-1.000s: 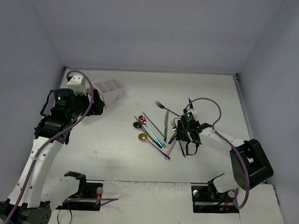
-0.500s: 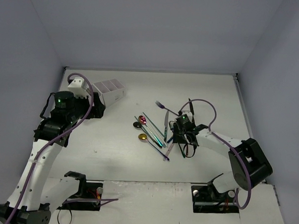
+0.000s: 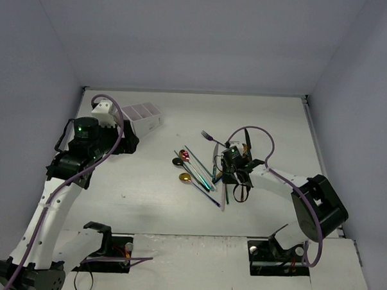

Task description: Sort the eating utensils into containers

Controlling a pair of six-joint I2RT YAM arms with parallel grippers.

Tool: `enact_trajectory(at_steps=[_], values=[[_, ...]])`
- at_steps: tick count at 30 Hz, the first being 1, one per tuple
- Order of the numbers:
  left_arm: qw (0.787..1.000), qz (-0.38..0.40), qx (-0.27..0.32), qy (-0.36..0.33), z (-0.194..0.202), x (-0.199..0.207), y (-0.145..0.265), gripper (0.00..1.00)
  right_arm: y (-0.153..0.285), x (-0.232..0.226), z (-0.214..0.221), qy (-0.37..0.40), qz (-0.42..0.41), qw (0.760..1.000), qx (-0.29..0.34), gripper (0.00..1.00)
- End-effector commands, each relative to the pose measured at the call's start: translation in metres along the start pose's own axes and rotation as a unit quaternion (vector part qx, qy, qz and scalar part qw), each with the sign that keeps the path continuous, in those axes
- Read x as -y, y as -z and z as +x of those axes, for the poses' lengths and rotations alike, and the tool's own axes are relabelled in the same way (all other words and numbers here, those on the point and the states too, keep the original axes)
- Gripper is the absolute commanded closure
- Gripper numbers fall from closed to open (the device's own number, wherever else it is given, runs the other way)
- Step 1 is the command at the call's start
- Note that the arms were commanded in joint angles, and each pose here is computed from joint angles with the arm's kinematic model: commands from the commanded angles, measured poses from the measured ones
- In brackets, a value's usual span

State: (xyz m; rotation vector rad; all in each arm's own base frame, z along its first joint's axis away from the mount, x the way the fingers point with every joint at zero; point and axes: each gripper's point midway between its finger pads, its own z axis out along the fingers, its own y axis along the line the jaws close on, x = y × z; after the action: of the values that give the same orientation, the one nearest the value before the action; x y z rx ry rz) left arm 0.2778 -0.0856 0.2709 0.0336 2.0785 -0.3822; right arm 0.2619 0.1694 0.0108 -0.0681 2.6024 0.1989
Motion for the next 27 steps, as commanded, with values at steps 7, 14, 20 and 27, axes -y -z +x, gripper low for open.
enact_trajectory(at_steps=[7, 14, 20, 27], values=[[0.999, 0.032, 0.019, 0.006, -0.018, 0.020, -0.002, 0.21, 0.015, -0.011, -0.013, 0.046, 0.007, 0.999, 0.008, 1.00], [0.998, 0.050, 0.019, 0.015, -0.019, 0.030, -0.004, 0.21, 0.035, -0.027, -0.035, 0.076, 0.000, 0.996, 0.051, 1.00], [0.990, 0.131, 0.032, 0.032, -0.029, 0.072, -0.006, 0.21, 0.090, -0.082, -0.072, 0.146, -0.070, 0.977, 0.140, 1.00], [0.973, 0.217, 0.075, 0.024, -0.048, 0.129, -0.026, 0.21, 0.168, -0.147, -0.109, 0.193, -0.162, 0.939, 0.233, 1.00]])
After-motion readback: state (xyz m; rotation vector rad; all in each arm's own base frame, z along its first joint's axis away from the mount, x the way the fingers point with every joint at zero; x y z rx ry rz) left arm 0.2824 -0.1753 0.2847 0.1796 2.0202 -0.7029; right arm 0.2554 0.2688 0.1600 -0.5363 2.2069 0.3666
